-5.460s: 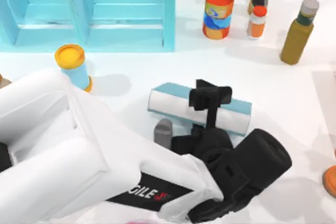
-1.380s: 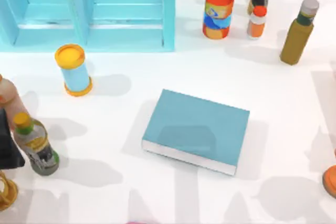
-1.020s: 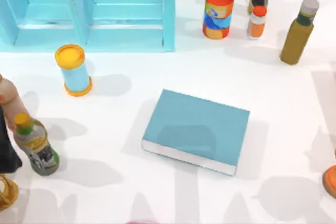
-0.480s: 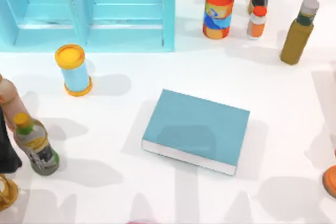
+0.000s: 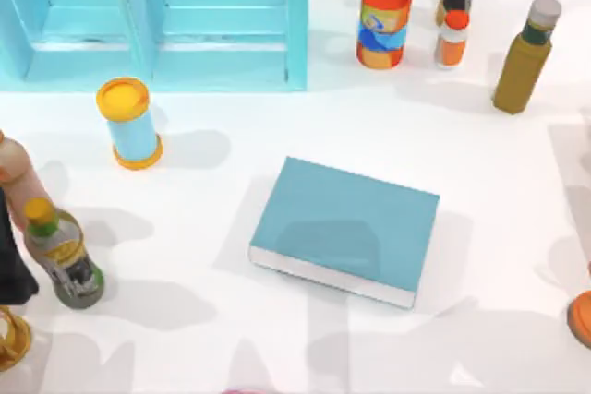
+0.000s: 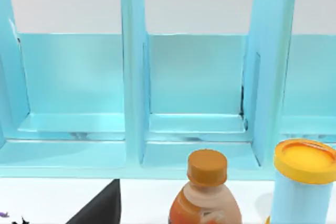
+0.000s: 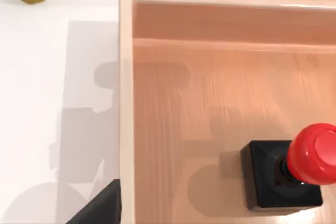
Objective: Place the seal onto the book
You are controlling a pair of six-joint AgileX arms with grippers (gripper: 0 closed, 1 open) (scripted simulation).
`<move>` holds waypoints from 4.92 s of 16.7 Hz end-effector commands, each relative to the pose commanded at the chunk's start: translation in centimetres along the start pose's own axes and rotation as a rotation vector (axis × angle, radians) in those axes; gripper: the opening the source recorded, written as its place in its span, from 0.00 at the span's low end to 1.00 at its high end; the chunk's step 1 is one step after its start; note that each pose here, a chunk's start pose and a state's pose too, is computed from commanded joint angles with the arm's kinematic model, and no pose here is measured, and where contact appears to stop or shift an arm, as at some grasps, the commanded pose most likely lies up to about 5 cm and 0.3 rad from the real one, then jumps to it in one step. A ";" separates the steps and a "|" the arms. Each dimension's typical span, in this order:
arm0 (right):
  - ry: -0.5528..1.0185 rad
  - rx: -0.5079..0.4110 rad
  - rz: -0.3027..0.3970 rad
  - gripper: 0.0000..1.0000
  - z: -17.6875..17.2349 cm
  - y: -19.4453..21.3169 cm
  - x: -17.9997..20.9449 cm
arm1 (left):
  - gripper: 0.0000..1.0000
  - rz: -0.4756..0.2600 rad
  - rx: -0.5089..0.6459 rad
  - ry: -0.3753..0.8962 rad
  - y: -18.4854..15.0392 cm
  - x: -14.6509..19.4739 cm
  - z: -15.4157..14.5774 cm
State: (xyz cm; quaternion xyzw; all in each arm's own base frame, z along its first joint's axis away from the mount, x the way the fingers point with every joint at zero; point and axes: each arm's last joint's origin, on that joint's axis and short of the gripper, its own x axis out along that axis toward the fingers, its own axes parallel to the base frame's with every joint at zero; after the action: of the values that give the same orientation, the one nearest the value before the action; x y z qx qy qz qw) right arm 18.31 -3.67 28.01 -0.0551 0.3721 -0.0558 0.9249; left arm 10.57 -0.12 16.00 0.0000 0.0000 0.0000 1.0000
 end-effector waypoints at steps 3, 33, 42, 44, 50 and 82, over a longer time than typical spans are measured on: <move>0.285 -0.010 0.026 1.00 3.8 -2.3 3.5 | 1.00 0.000 0.000 0.000 0.0 0.0 0.0; 0.805 0.009 0.160 1.00 1.4 -8.3 20.8 | 1.00 0.000 0.000 0.000 0.0 0.0 0.0; 0.805 0.009 0.160 0.55 1.4 -8.3 20.8 | 1.00 0.000 0.000 0.000 0.0 0.0 0.0; 0.805 0.009 0.160 0.40 1.4 -8.3 20.8 | 1.00 0.000 0.000 0.000 0.0 0.0 0.0; 0.805 0.009 0.160 0.00 1.4 -8.3 20.8 | 1.00 0.000 0.000 0.000 0.0 0.0 0.0; 0.814 0.009 0.154 0.00 14.0 10.7 10.8 | 1.00 0.000 0.000 0.000 0.0 0.0 0.0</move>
State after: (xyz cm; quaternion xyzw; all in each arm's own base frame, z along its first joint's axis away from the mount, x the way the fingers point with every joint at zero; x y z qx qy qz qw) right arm 36.44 6.17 29.10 0.0036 0.7104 -0.0051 0.7038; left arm 10.57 -0.12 16.00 0.0000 0.0000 0.0000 1.0000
